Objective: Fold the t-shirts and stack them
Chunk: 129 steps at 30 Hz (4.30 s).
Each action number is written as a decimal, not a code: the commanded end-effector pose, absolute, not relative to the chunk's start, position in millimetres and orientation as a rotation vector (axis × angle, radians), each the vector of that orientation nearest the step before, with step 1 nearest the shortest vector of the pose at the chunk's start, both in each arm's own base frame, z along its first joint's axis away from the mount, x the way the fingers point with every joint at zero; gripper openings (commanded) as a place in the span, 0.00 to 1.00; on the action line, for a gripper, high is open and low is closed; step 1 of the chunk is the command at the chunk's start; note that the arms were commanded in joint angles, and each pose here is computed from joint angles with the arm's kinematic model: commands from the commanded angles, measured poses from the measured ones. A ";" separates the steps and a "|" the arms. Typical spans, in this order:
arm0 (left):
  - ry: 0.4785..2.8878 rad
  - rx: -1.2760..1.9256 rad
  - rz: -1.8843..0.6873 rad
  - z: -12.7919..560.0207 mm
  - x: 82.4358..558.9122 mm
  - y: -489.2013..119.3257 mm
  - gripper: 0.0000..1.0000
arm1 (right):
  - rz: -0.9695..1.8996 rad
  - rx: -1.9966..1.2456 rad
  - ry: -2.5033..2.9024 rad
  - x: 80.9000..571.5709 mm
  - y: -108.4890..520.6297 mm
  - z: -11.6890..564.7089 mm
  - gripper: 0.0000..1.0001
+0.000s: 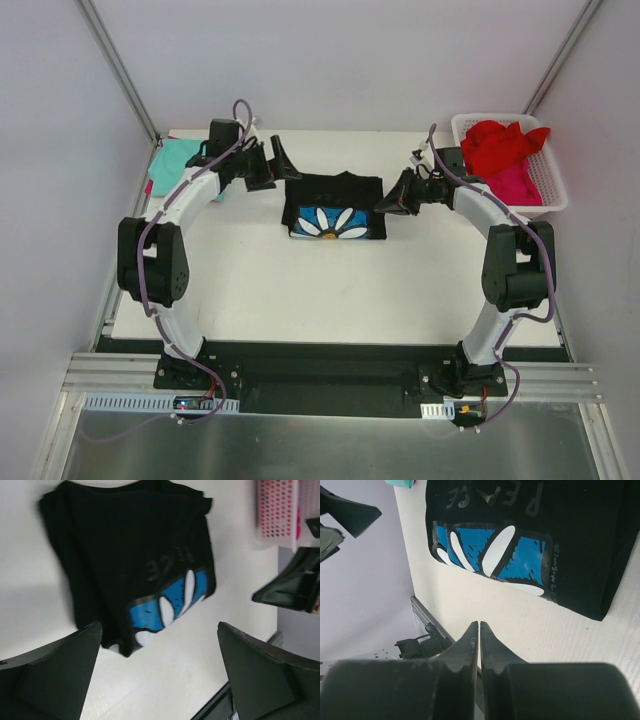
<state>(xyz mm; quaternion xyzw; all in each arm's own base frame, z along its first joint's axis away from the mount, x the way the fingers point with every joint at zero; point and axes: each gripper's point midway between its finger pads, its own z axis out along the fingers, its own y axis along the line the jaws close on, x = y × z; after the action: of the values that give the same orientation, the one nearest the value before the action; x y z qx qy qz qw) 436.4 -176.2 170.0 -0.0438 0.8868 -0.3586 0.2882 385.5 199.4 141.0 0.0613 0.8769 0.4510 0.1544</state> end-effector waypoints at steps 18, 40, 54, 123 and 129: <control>2.353 0.065 -1.542 80.2 421.0 -284.7 0.98 | 1.435 0.097 2.414 402.1 227.8 143.7 0.05; 2.352 0.045 -1.502 87.6 421.9 -256.1 0.98 | 1.480 0.178 2.656 357.4 263.9 39.3 0.03; 2.285 0.086 -1.472 129.6 424.4 -249.7 0.99 | 1.448 -0.062 2.541 338.6 283.0 132.5 0.04; 2.056 -0.165 -1.692 55.0 422.9 -245.8 0.99 | 1.335 0.422 2.456 436.9 141.0 61.4 0.50; 2.052 -0.173 -1.721 51.5 412.7 -251.3 0.99 | 1.387 0.454 2.433 437.5 147.1 50.3 0.48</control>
<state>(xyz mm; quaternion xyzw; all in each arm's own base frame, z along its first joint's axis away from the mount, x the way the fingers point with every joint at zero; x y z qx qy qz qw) 434.3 -242.8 73.6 -0.0622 0.7405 -0.6143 0.2655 430.3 140.3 43.7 0.1676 0.8619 0.4575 0.1404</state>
